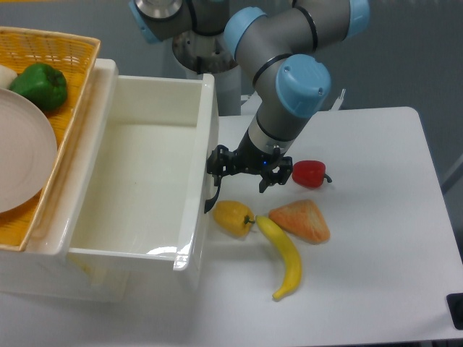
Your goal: Slide the top white drawer open
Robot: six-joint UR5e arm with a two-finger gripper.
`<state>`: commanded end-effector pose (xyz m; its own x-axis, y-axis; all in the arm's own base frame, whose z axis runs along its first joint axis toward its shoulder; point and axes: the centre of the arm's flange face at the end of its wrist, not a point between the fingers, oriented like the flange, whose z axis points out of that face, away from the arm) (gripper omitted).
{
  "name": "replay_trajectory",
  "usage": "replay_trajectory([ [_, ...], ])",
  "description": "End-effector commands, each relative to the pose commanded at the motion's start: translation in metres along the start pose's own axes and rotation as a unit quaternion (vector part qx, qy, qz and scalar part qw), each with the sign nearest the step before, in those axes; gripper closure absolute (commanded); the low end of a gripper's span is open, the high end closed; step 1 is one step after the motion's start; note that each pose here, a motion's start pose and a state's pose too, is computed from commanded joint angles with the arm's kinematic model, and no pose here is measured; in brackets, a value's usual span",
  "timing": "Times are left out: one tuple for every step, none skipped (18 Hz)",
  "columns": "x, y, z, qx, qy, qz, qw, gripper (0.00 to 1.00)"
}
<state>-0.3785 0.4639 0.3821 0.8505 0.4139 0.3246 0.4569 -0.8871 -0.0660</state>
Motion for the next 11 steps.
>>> replay_trajectory([
  [-0.0007,0.0001,-0.0003,0.001,0.001,-0.001,1.0,0.0],
  [-0.0002,0.0,-0.0002,0.002,0.004,-0.001,1.0,0.0],
  [-0.0017,0.0002,-0.0009,0.004,0.008,-0.003,0.9999,0.0],
  [-0.0012,0.0005,-0.0004,0.003,0.012,-0.004,0.9999,0.0],
  [-0.0009,0.0007,-0.0001,0.002,0.014,-0.005,0.9999,0.0],
  [-0.0008,0.0006,-0.0001,0.003,0.015,-0.005,0.9999,0.0],
  [-0.0003,0.0008,-0.0009,0.003,0.014,-0.005,0.9999,0.0],
  [-0.0012,0.001,-0.0012,0.004,0.014,-0.005,0.9999,0.0],
  [-0.0019,0.0009,-0.0022,0.005,0.014,-0.006,0.9999,0.0],
  [-0.0048,0.0012,-0.0035,0.006,0.011,-0.006,0.9999,0.0],
  [-0.0087,0.0017,-0.0075,0.01,0.008,-0.008,0.9999,0.0],
])
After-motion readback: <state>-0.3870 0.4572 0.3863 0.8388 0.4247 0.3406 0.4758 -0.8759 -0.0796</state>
